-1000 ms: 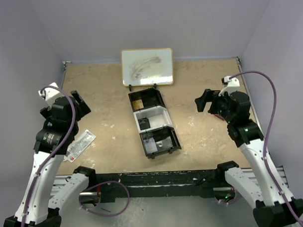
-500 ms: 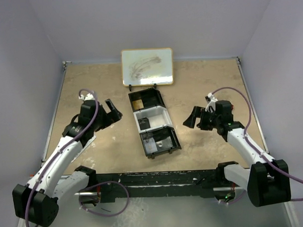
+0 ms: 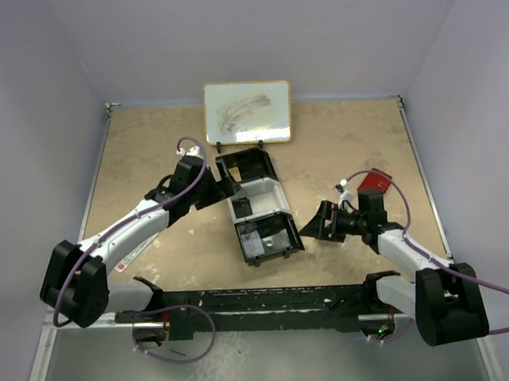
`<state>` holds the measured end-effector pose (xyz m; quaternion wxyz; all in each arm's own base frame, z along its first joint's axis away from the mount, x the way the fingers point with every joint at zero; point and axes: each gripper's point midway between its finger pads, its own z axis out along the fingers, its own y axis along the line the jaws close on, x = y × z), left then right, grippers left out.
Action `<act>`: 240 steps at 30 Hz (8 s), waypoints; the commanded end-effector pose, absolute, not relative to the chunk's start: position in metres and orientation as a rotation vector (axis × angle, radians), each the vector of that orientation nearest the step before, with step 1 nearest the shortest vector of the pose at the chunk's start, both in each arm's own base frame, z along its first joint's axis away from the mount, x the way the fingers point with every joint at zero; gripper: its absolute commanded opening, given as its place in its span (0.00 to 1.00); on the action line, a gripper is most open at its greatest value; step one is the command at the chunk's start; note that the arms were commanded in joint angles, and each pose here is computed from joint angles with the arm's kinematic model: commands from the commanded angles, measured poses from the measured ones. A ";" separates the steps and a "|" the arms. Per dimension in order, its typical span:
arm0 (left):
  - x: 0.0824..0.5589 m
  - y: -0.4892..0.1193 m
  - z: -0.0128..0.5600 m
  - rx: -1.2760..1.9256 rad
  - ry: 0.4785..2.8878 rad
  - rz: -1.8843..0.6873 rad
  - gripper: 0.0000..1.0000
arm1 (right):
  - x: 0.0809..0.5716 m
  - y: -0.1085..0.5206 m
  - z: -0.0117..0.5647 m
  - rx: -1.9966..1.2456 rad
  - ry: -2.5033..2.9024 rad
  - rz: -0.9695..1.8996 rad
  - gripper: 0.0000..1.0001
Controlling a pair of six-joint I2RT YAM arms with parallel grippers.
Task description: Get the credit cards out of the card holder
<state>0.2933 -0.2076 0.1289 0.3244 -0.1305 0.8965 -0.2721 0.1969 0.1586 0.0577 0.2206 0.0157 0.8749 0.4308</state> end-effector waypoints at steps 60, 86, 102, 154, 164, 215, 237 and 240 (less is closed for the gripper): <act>0.439 -0.292 0.211 0.004 2.171 -0.595 0.90 | 0.216 0.243 0.114 -0.436 2.150 0.956 0.98; 0.245 -0.082 0.192 -0.688 1.976 -0.340 0.90 | 0.251 0.319 0.108 -0.968 2.125 0.713 0.70; 0.234 -0.078 0.173 -0.676 2.043 -0.291 0.90 | 0.270 0.348 0.099 -0.723 2.228 0.545 0.46; 0.237 -0.103 0.178 -0.660 2.068 -0.443 0.90 | 0.445 0.330 0.117 -0.033 2.287 0.213 0.36; 0.236 -0.106 0.178 -0.647 2.077 -0.458 0.90 | 0.443 0.330 0.160 -0.054 2.236 0.264 0.54; 0.219 -0.107 0.172 -0.550 2.095 -0.508 0.90 | 0.313 -0.031 0.040 0.759 2.364 0.267 0.37; 0.220 -0.137 0.161 -0.503 2.156 -0.650 0.90 | 0.297 0.000 0.101 0.708 2.243 0.153 0.71; 0.218 -0.139 0.159 -0.480 2.171 -0.657 0.90 | 0.315 -0.018 0.081 0.672 2.337 0.096 0.71</act>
